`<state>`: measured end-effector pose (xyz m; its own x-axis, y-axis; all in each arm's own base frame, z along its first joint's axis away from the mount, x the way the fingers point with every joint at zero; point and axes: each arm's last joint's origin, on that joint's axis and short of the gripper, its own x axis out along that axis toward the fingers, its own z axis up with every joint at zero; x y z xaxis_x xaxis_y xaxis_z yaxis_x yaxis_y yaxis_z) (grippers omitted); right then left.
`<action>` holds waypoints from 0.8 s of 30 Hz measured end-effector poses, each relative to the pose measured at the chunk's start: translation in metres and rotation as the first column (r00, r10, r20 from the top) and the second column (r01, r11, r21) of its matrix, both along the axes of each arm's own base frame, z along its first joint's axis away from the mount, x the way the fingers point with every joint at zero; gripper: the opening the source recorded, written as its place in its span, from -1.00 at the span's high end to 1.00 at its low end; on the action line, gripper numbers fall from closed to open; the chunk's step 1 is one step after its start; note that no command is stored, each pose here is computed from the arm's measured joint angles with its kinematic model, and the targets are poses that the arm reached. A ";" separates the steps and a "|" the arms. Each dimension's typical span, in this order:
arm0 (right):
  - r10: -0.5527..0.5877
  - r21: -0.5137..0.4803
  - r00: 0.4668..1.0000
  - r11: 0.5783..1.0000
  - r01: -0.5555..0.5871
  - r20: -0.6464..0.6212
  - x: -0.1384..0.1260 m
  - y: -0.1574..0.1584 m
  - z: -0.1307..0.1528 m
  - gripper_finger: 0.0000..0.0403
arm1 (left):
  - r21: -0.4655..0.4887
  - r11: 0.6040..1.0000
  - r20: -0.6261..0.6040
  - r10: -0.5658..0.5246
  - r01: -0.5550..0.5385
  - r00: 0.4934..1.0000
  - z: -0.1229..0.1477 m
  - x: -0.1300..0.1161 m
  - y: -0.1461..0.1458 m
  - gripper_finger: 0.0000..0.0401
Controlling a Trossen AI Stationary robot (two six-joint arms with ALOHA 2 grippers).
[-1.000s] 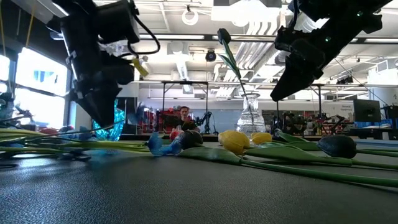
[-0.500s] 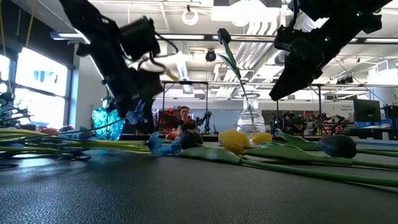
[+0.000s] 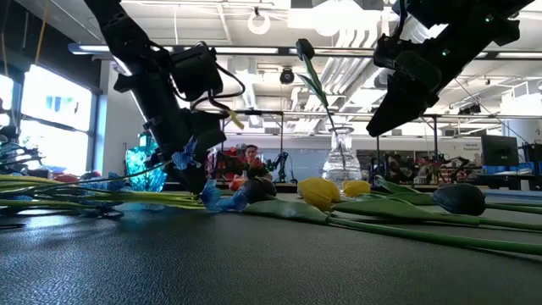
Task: Sort flowers into vase by color
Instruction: Put the top orange flower into the blue vase
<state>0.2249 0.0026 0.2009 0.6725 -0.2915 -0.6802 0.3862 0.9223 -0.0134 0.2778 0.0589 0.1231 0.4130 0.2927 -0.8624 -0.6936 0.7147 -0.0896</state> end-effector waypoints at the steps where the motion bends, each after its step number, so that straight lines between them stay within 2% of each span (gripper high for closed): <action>1: 0.000 0.000 1.000 1.000 0.000 0.000 0.000 0.000 0.000 -0.07 | 0.004 1.000 0.005 -0.003 0.003 1.000 0.002 -0.001 0.001 0.96; 3: 0.004 -0.004 1.000 1.000 -0.004 -0.002 0.000 0.000 0.000 -0.07 | 0.023 1.000 0.038 -0.011 0.010 0.999 0.010 -0.001 0.001 0.96; 7: 0.010 -0.010 1.000 1.000 -0.010 -0.005 0.000 0.000 0.000 -0.07 | 0.108 0.993 0.241 -0.070 0.045 0.968 0.042 0.006 0.000 0.98; 11: 0.009 -0.010 1.000 1.000 -0.009 -0.004 0.000 0.000 0.000 -0.07 | 0.267 0.962 0.422 -0.172 0.060 0.890 0.079 0.010 -0.004 0.99; 14: 0.002 -0.003 1.000 1.000 -0.002 -0.001 0.000 0.000 0.000 -0.07 | 0.406 0.914 0.523 -0.240 0.009 0.818 0.102 0.002 -0.006 1.00; 17: 0.002 -0.003 1.000 1.000 -0.002 -0.001 0.000 0.000 0.000 -0.07 | 0.536 0.840 0.593 -0.303 -0.085 0.746 0.120 -0.017 -0.007 1.00; 19: 0.001 -0.004 1.000 1.000 -0.001 0.000 0.000 0.000 0.000 -0.07 | 0.612 0.772 0.638 -0.356 -0.169 0.683 0.131 -0.034 -0.009 1.00; 21: -0.003 -0.007 1.000 1.000 0.003 0.001 0.000 0.000 0.000 -0.07 | 0.683 0.684 0.651 -0.413 -0.255 0.636 0.138 -0.053 -0.011 1.00; 24: -0.012 -0.016 1.000 1.000 0.012 0.007 0.000 -0.001 0.001 -0.07 | 0.770 0.511 0.623 -0.473 -0.381 0.623 0.142 -0.082 -0.014 1.00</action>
<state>0.2253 0.0020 0.2015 0.6734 -0.3103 -0.6710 0.3970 0.9174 -0.0258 0.1959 0.0448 0.2654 0.7346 0.5728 0.3637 -0.6436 0.7579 0.1064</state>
